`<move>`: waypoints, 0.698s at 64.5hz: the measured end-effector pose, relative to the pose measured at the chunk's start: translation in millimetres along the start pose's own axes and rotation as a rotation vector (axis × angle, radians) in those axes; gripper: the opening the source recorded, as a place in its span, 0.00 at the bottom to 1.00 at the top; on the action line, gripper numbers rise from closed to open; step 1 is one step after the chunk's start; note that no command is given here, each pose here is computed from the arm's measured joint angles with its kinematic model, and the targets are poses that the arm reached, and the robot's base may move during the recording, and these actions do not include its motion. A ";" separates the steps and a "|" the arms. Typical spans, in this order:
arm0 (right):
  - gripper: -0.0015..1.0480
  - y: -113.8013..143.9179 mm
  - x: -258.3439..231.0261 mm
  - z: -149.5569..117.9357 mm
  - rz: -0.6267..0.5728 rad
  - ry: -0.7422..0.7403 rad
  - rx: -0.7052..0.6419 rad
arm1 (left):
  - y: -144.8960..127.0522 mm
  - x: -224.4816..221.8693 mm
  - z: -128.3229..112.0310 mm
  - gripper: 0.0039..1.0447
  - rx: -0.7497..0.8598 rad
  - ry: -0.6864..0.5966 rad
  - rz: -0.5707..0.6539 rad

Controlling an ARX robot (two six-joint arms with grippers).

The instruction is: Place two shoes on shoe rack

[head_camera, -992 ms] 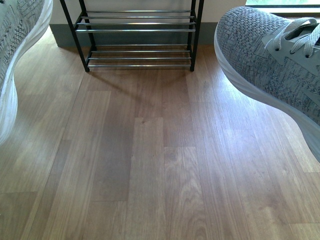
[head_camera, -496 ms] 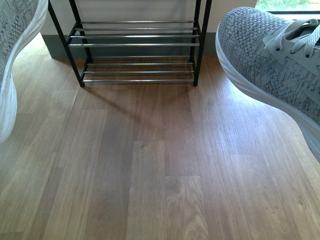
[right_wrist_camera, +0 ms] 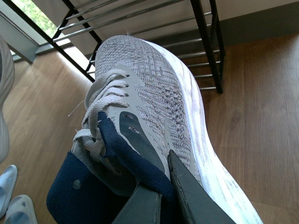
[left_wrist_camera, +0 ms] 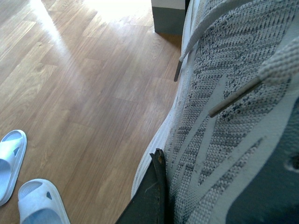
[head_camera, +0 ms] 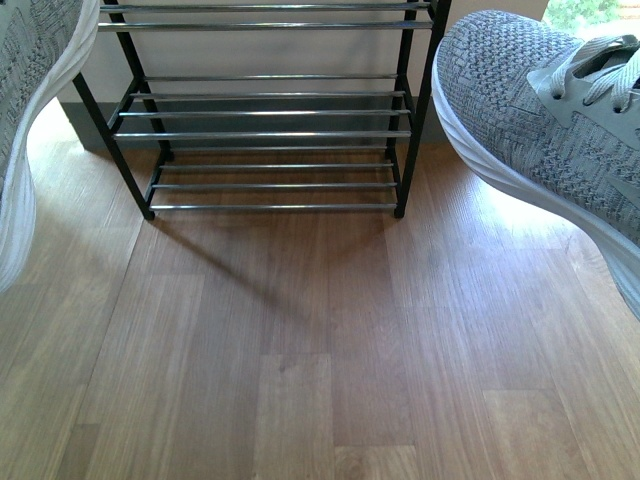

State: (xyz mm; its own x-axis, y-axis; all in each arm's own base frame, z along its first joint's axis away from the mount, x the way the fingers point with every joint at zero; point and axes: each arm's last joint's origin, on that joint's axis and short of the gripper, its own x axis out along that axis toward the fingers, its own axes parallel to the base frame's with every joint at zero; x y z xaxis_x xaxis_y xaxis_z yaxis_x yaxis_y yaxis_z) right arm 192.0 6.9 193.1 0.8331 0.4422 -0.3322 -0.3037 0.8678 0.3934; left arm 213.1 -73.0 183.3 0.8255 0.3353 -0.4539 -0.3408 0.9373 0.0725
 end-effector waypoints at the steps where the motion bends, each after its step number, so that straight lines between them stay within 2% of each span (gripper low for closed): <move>1: 0.01 0.0 0.0 0.0 0.000 0.000 0.000 | 0.0 0.0 0.0 0.01 0.000 0.000 0.000; 45: 0.01 -0.2 0.0 -0.9 -0.001 0.003 0.001 | -0.1 0.3 -1.0 0.01 0.003 0.004 -0.002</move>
State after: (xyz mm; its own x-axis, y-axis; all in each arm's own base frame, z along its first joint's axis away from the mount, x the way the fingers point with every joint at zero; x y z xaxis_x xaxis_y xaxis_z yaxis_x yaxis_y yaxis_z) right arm 191.6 6.9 192.2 0.8321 0.4422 -0.3347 -0.3025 0.8677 0.3944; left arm 212.9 -73.1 182.3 0.8244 0.3330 -0.4577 -0.3376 0.9383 0.0744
